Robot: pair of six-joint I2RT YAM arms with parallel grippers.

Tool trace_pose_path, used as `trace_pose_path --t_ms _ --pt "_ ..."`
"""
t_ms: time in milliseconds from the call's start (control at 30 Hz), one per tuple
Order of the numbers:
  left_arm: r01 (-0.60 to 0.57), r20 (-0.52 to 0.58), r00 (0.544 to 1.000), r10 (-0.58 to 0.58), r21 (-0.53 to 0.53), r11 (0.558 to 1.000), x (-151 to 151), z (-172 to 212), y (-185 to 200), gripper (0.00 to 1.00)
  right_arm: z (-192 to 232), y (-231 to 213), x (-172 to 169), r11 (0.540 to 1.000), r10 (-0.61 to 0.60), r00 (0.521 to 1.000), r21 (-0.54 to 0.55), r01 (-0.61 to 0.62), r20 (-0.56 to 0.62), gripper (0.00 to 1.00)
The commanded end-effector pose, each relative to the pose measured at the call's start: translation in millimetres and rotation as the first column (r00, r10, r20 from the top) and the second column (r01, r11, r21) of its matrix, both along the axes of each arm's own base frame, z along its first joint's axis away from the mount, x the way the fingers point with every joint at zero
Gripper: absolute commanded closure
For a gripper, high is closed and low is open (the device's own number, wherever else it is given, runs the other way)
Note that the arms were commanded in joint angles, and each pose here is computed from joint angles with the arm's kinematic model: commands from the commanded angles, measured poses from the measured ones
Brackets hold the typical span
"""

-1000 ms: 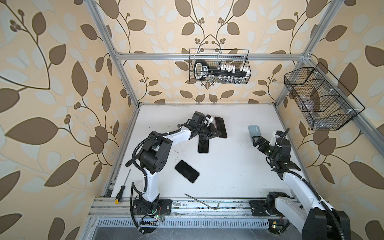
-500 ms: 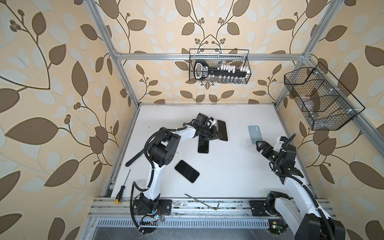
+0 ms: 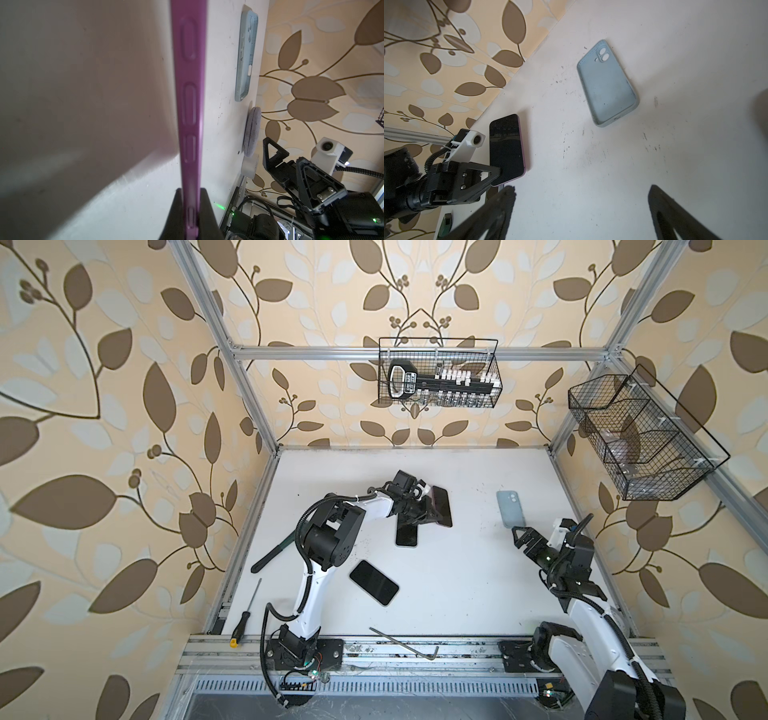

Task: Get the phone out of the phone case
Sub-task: 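Raise the right gripper from the case while the left lowers the pink phone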

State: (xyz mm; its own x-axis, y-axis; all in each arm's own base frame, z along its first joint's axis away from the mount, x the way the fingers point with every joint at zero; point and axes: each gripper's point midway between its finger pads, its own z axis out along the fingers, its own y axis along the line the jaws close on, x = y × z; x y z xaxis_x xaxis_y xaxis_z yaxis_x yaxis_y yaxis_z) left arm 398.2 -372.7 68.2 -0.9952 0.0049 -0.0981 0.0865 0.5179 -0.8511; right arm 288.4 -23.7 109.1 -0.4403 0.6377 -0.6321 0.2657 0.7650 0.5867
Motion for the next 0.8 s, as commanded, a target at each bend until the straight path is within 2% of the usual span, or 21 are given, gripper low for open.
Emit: trace_pose_path --t_ms 0,233,767 --pt "0.020 0.069 0.997 -0.018 -0.025 0.999 5 9 -4 0.96 -6 2 -4 1.000 0.005 1.000 0.012 -0.005 0.000 0.00" --pt "0.007 0.056 0.998 -0.007 -0.014 1.000 5 0 2 0.82 -8 2 -5 1.000 0.005 1.000 0.018 -0.005 -0.005 0.00" --pt "-0.024 0.083 0.996 0.019 0.057 0.998 6 6 16 0.70 -5 4 -6 0.999 0.012 1.000 0.033 -0.012 -0.003 0.00"
